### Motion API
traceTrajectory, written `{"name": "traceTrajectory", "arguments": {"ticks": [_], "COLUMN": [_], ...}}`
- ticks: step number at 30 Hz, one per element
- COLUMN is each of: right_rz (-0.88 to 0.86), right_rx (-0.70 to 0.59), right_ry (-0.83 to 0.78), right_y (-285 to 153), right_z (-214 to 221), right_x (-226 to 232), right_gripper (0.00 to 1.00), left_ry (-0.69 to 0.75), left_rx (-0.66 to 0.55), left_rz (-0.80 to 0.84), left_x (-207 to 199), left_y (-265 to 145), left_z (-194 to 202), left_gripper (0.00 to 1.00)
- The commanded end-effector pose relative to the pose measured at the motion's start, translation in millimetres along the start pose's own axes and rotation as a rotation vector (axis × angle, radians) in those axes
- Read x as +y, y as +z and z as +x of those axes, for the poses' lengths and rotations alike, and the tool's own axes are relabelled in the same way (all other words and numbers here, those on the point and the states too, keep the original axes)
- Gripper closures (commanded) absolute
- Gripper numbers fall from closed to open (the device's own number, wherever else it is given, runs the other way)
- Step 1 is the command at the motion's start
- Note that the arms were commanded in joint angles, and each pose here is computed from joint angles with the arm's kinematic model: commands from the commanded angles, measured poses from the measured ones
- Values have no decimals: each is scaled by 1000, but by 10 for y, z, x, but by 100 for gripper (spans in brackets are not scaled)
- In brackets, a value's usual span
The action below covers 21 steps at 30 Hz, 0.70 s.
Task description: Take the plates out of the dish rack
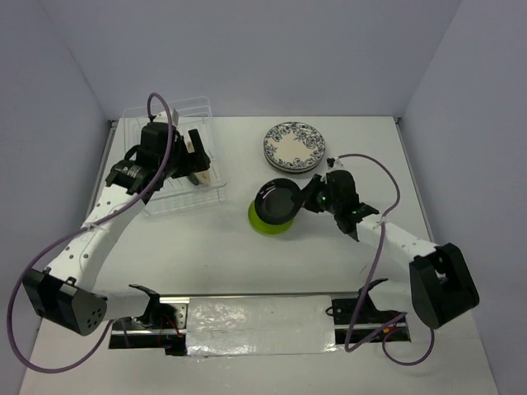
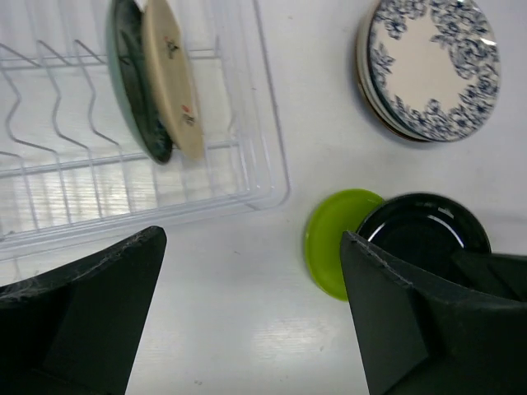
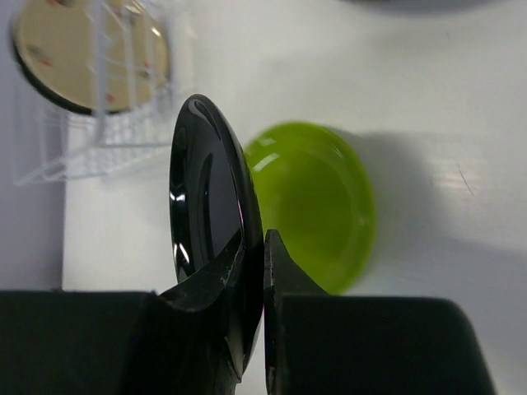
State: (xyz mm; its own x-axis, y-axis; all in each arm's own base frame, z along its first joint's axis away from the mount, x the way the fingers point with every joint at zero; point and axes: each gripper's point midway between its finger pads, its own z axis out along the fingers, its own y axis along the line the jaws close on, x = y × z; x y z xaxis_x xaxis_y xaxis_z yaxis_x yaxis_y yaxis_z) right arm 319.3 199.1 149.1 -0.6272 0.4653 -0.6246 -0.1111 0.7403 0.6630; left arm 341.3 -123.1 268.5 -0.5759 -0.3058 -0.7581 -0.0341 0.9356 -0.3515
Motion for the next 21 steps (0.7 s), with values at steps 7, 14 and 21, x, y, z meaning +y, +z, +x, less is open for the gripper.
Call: {"name": "traceTrajectory", "arguments": {"ticks": [7, 14, 21], "right_rz": [-96, -12, 153], "right_rx": [198, 283, 344], "right_ry": [-47, -66, -204], "right_y": [332, 490, 481], "right_z": [363, 467, 482], "right_x": [-166, -353, -346], "right_gripper": [95, 39, 15], "left_ry": [24, 40, 47], "left_rx": [-6, 49, 77], "left_rz": [-159, -196, -233], "left_x": [383, 567, 713], "left_y": [136, 283, 379], "left_z": [-176, -132, -206], "left_gripper": [3, 5, 9]}}
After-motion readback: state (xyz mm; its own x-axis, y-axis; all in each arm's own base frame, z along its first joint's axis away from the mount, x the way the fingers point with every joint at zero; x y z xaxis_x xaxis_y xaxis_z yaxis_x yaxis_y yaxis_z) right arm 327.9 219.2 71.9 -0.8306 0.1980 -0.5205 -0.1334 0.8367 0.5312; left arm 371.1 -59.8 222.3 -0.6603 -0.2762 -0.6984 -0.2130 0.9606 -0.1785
